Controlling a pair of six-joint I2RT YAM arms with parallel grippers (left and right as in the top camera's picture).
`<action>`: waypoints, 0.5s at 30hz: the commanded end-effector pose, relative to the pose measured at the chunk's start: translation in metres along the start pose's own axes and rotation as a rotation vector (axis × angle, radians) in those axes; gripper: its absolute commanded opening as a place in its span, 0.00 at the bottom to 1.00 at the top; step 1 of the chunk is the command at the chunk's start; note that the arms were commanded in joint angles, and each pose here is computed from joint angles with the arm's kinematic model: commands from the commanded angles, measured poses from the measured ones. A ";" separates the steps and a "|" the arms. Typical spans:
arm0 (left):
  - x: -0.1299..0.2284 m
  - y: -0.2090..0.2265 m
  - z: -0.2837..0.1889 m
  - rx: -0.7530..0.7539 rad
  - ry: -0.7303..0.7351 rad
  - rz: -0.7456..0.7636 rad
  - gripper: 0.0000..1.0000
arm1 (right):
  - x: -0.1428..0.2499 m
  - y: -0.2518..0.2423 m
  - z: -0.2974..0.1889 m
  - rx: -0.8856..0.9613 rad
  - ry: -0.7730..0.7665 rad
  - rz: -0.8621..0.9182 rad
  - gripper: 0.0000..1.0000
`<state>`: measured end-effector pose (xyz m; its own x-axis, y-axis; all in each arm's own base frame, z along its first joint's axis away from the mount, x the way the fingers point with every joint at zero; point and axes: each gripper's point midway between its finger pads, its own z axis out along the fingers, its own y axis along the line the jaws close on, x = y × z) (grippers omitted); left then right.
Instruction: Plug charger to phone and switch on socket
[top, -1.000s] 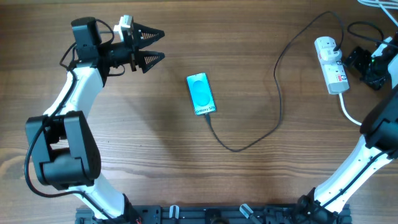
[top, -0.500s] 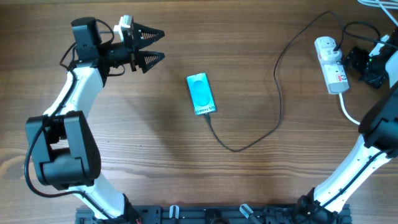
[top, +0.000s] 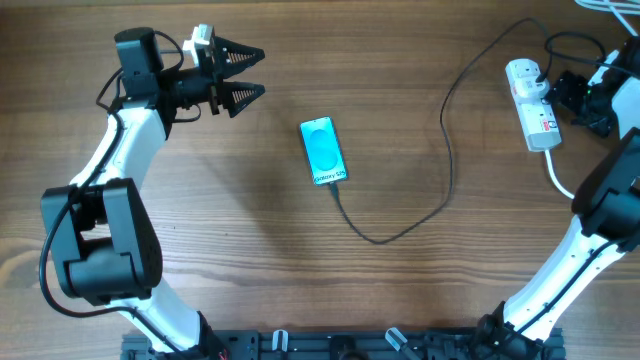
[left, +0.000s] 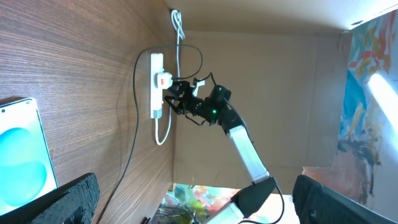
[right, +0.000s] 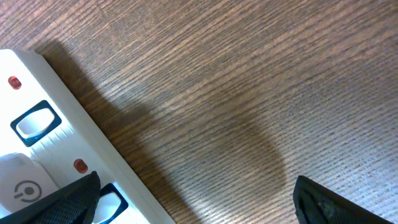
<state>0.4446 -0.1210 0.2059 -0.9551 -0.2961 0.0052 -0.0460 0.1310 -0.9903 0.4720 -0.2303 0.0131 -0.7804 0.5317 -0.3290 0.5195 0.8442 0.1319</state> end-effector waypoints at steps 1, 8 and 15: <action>0.000 -0.007 -0.003 0.004 -0.007 0.039 1.00 | 0.039 0.009 0.017 0.023 0.129 -0.053 1.00; 0.000 -0.007 -0.003 0.004 -0.007 0.039 1.00 | 0.047 0.010 0.016 0.012 0.164 -0.072 1.00; 0.000 -0.007 -0.003 0.004 -0.007 0.039 1.00 | 0.056 0.010 0.014 0.007 0.199 -0.067 1.00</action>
<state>0.4446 -0.1212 0.2059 -0.9553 -0.2957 0.0056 -0.0464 0.1310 -0.9903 0.4613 -0.2213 0.0124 -0.8004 0.5328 -0.2747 0.5204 0.8451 0.1227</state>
